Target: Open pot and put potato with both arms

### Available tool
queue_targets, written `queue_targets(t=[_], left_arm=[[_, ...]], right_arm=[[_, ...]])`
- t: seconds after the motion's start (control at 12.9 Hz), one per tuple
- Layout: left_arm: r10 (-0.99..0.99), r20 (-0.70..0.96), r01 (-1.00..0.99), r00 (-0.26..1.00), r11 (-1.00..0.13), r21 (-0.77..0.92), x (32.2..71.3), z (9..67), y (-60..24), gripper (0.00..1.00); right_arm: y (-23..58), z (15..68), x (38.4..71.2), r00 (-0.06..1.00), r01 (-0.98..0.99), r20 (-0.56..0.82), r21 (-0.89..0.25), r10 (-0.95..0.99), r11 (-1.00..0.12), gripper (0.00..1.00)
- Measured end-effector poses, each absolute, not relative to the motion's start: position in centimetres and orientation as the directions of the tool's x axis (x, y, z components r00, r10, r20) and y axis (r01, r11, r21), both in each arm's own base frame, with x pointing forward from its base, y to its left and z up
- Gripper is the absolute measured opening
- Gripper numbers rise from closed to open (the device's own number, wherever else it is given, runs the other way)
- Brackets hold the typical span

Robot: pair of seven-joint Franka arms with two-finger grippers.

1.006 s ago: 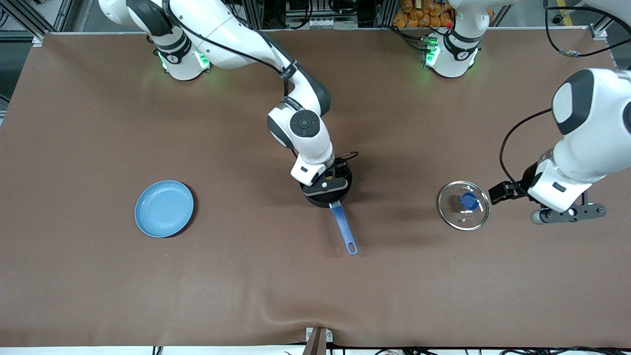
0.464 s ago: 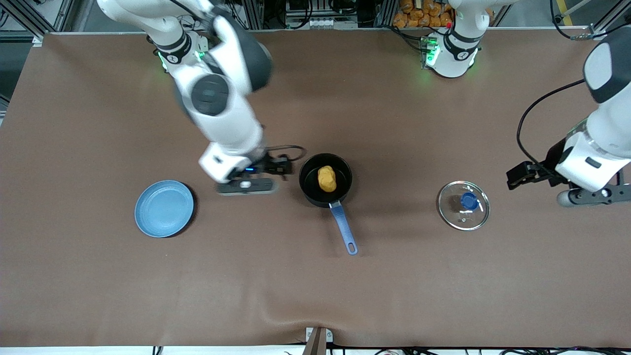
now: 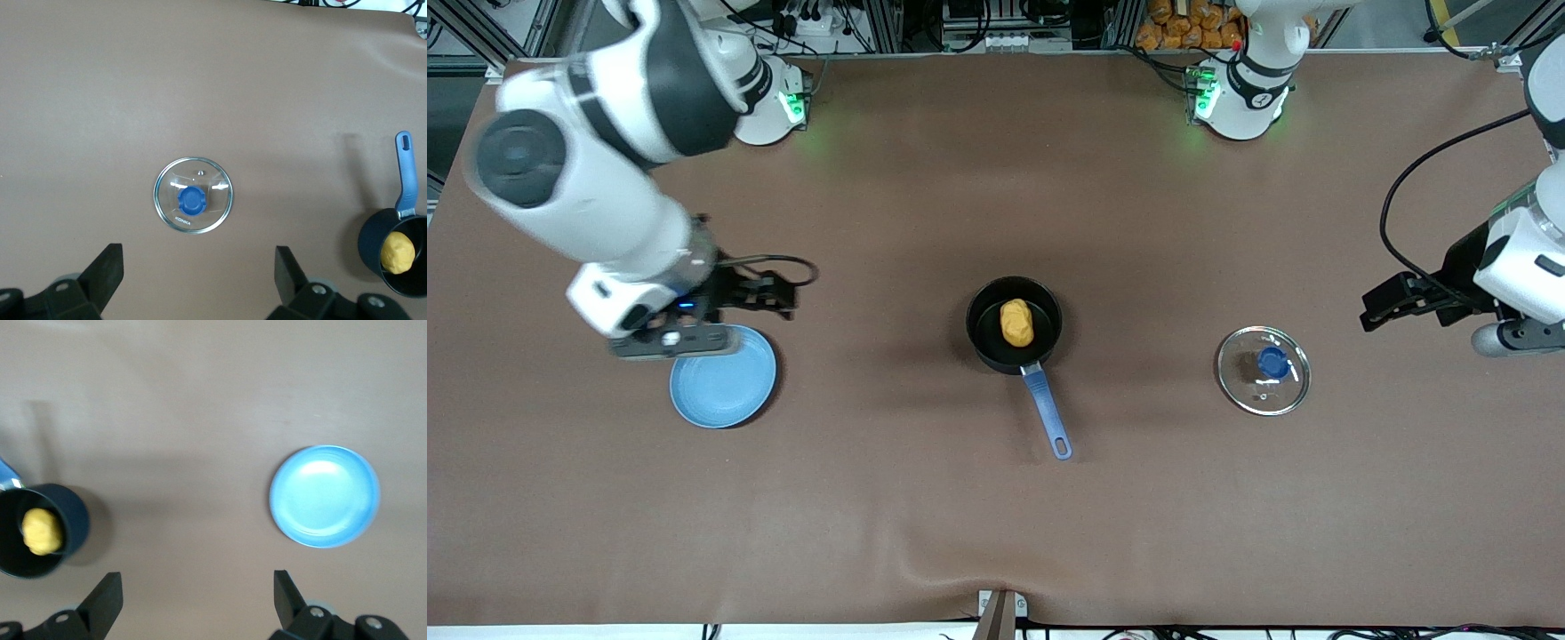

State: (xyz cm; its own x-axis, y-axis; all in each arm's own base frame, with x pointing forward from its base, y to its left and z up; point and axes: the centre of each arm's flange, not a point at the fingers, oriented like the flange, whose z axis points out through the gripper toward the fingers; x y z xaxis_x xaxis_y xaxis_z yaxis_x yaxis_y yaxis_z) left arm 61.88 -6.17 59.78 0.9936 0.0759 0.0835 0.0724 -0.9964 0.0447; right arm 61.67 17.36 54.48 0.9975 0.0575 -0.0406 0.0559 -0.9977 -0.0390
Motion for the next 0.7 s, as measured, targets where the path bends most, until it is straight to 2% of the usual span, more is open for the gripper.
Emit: queue_targets(t=[0.31,0.7], left_arm=[[0.072,0.101,0.07,0.992,-0.997,0.025,58.9,64.2,-6.5,1.0],[0.019,0.094,0.02,0.995,-1.0,-0.005,55.9,66.7,-6.4,1.0]], right_arm=[[9.0,56.9,61.3,0.992,0.098,-0.073,-0.041,0.101,-0.994,1.0],[5.9,57.9,60.6,0.985,0.15,-0.089,0.0,0.149,-0.989,1.0]])
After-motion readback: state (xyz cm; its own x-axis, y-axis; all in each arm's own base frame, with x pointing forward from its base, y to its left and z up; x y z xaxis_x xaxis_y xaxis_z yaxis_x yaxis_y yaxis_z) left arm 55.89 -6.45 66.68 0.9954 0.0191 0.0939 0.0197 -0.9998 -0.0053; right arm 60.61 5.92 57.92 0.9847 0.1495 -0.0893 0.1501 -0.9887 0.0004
